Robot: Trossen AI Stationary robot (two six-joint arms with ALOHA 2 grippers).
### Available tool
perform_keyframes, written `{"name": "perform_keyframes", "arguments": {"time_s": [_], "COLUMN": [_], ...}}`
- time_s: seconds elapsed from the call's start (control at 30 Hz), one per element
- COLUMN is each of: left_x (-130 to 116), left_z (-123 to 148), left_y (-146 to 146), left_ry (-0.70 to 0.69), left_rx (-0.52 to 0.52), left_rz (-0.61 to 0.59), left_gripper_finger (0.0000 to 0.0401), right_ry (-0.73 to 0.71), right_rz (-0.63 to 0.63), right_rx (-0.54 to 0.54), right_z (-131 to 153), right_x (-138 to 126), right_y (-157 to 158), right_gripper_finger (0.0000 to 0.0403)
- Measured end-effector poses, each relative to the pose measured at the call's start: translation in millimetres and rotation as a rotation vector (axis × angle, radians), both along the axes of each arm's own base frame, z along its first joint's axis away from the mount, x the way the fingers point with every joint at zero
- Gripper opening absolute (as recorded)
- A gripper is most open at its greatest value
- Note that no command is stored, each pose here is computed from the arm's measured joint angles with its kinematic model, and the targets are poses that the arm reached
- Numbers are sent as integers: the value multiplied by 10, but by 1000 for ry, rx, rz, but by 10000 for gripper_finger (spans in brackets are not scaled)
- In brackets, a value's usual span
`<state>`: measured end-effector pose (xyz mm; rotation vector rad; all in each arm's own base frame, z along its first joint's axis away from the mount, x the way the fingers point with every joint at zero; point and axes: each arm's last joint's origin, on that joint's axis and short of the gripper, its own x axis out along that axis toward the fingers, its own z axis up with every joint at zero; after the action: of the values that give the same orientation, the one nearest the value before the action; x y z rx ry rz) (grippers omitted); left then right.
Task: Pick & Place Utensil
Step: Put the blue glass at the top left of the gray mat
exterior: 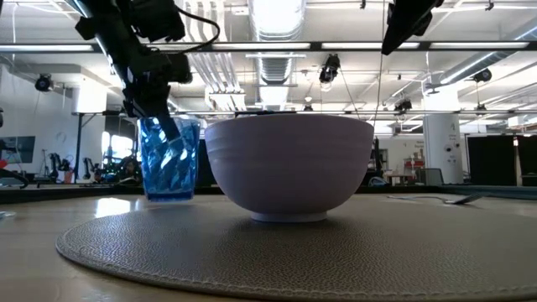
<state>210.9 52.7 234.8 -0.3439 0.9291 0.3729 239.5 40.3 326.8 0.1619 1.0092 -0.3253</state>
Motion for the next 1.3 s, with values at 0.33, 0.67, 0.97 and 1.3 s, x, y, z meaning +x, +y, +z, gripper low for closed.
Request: {"name": "perform_keyframes", "arguments": {"time_s": [0.33,0.67,0.97,1.3], "left_x": [-1,-20,-21,-16], "left_z": [-31,-46,-50,-47], "left_y": [4,-1,-1,-1], "left_ry": [9,34,37,31], "left_rx": [9,2,2,4], "left_rz": [8,10,9,3], "left_gripper_finger": [0,13,37,90], "right_ry": [-4,-4,-4,-2], "right_rz": [0,1,1,4], "right_rx": [1,1,1,0], "right_z": [4,5,4,4], "right_x": [0,-1,-1,-2], "right_y": [0,0,0,0], "right_gripper_finger": [73,76,87,71]}}
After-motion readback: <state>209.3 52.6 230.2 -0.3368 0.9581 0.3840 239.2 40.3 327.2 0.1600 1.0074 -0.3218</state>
